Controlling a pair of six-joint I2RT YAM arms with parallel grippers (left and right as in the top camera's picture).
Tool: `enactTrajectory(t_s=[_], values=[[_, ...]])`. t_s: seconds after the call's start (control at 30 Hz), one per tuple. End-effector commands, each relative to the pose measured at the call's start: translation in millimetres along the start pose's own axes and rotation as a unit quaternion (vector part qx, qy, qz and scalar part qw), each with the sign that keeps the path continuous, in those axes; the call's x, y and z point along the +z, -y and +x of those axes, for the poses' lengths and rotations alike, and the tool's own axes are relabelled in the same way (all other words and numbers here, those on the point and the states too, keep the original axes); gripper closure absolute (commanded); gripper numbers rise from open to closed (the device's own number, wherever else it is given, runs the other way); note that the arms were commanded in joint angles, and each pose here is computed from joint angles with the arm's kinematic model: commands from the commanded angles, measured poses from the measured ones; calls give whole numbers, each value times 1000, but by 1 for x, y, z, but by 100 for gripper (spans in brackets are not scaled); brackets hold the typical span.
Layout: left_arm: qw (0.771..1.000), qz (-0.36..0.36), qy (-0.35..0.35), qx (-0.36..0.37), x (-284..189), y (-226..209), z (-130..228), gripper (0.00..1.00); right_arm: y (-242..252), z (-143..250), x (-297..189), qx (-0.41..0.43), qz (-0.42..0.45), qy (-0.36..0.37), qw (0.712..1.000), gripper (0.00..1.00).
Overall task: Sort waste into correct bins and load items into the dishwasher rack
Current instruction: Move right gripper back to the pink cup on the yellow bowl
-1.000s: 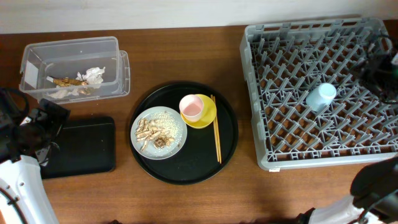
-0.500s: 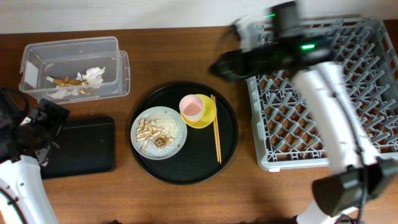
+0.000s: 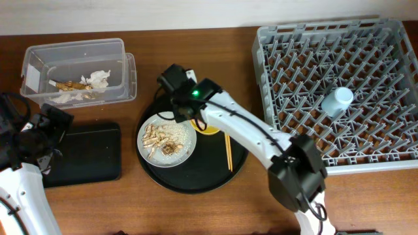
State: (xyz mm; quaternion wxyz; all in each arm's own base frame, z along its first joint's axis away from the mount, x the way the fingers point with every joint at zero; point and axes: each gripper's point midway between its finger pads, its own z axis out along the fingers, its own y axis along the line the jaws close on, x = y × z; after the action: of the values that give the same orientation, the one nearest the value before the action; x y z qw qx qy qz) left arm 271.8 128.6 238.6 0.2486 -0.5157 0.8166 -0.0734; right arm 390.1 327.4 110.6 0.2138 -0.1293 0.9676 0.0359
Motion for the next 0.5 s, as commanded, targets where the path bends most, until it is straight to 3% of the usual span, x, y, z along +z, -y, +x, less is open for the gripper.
enactTrajectory(t_s=[0.0,0.23,0.37,0.47], values=[[1000,-7,0,-8,2,-3,-1,1,-1,1,12,7,27,8,1000,45],[1000,-7,0,-8,2,-3,-1,1,-7,19,33,-7,33,-22,999,51],[1000,-7,0,-8,2,-3,-1,1,-10,13,26,-5,28,-14,999,62],[1000,-7,0,-8,2,-3,-1,1,-12,3,12,-4,24,-5,1000,78]])
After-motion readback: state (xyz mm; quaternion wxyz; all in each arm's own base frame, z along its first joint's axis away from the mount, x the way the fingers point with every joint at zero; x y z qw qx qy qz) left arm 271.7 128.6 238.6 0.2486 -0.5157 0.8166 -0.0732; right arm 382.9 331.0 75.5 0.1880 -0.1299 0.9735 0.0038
